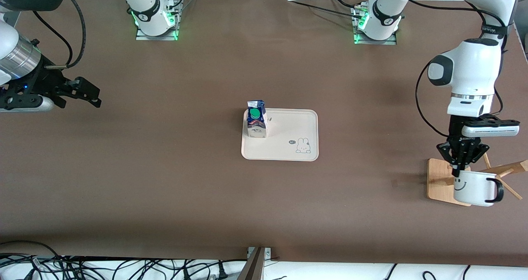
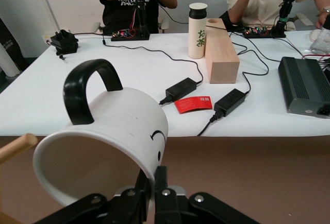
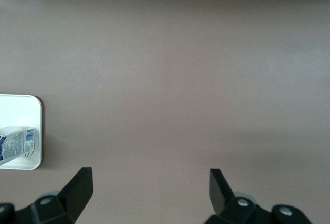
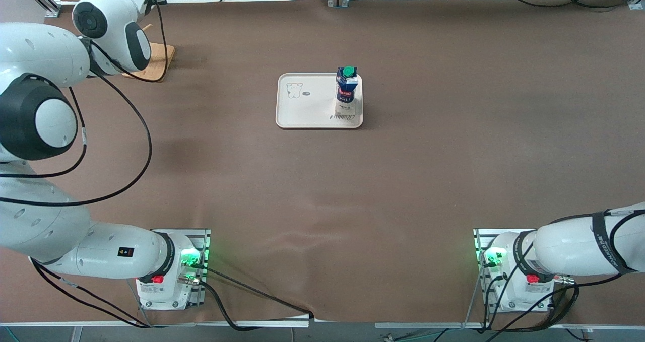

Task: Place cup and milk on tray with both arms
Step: 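Withdraw the right gripper while the left gripper grasps the mug rim, then lift the white mug off the stand with the left gripper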

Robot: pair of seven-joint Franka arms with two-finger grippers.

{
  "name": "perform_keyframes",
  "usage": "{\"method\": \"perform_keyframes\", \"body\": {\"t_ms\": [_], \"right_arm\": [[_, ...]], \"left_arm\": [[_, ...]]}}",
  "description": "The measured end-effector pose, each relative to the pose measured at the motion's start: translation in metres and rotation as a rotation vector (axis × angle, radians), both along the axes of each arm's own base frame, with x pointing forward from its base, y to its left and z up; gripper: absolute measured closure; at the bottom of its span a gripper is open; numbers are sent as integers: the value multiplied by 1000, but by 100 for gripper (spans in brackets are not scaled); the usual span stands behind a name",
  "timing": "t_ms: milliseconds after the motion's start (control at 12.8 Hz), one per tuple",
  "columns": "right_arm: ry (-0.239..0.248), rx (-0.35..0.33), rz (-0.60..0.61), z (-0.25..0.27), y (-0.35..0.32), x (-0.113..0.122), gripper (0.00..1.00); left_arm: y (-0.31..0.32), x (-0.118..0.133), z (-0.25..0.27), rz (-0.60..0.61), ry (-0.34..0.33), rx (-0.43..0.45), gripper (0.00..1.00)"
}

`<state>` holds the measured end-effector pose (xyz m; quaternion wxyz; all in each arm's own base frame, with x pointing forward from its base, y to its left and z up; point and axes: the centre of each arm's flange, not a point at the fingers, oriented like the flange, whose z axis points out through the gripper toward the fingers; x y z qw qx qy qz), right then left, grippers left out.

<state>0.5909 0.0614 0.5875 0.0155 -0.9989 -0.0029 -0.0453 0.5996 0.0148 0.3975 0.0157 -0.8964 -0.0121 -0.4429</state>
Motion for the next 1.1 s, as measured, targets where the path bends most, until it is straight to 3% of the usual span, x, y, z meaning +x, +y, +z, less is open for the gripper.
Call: {"method": "perform_keyframes", "body": {"t_ms": [392, 784, 941, 1098], "right_arm": [[4, 0, 0, -3, 0, 2, 0], [2, 0, -2, -3, -1, 2, 0], [2, 0, -3, -4, -2, 2, 0], [3, 0, -3, -4, -2, 2, 0]], "left_arm": [[-32, -3, -1, -47, 125, -35, 92], [-77, -13, -36, -134, 442, -41, 92], [-101, -13, -29, -183, 626, -41, 92], [-121, -11, -6, -186, 752, -59, 92]]}}
